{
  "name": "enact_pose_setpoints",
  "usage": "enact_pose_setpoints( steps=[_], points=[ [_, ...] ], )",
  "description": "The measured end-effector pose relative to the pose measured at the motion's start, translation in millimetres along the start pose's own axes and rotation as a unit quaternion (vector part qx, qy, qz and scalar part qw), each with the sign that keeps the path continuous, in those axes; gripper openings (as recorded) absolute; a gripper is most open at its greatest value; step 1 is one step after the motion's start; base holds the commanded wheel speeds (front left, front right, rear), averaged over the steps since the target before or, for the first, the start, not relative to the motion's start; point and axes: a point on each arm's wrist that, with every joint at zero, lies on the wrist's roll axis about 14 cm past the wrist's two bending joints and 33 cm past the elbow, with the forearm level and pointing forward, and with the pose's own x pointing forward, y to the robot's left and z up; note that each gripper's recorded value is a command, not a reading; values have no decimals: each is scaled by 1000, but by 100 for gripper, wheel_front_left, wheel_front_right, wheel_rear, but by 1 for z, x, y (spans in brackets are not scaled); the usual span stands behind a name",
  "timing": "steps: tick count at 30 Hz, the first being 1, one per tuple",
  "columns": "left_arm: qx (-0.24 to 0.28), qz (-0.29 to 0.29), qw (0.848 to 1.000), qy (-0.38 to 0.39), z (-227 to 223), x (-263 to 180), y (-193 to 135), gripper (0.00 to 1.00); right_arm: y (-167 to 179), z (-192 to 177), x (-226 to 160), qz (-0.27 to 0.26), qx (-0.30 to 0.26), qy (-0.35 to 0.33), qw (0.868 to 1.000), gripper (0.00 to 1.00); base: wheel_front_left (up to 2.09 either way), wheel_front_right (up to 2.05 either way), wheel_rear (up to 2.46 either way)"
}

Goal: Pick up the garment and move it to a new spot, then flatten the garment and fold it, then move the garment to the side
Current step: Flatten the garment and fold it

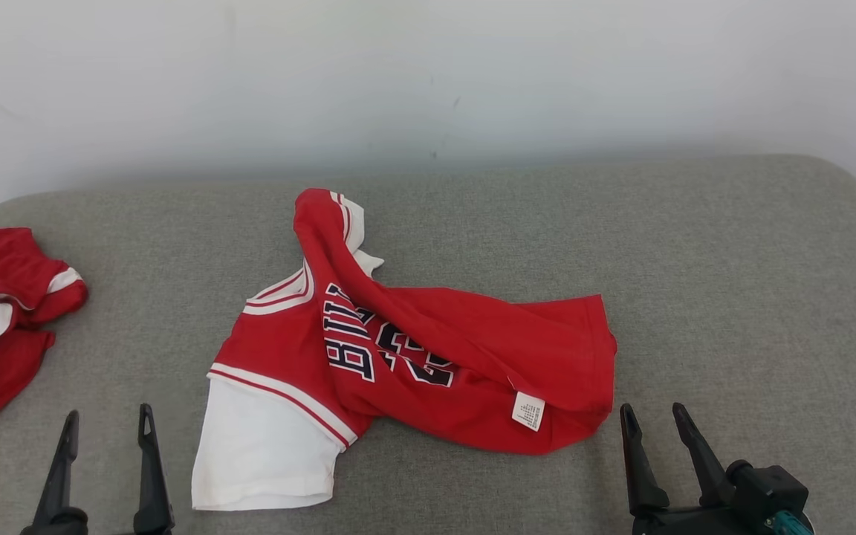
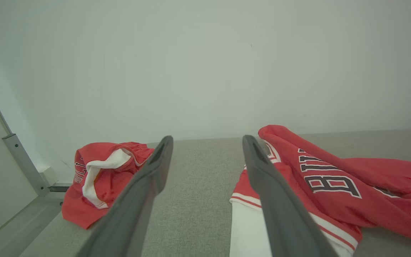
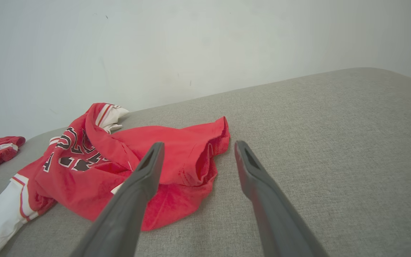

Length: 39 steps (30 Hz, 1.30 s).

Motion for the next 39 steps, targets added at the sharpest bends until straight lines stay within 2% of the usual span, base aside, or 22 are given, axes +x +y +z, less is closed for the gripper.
enact_pose_setpoints(
  steps=[6, 11, 26, 35, 36, 38, 39],
  points=[
    [19, -3, 1000, -3, 2, -7, 7, 100, 5, -3, 0, 8, -3, 5, 1000, 100, 0, 0, 0],
    [29, -27, 999, 14, -8, -18, 0, 100, 9, -7, -3, 16, -6, 12, 1000, 100, 0, 0, 0],
    [24, -26, 999, 37, -23, -29, -1, 100, 7, -17, 17, 48, -68, 66, 994, 100, 0, 0, 0],
    [19, -26, 999, 41, -25, -32, -1, 100, 9, -36, 25, 66, -79, 110, 989, 100, 0, 0, 0],
    [18, -23, 999, 42, -25, -32, 0, 100, 10, -39, 26, 67, -78, 115, 988, 96, 0, 0, 0],
    [14, -19, 999, 42, -26, -32, 1, 100, 10, -44, 27, 70, -80, 126, 986, 44, 0, 0, 0],
    [13, -21, 999, 43, -26, -32, 1, 100, 11, -47, 27, 71, -81, 132, 985, 39, 0, 0, 0]
  ],
)
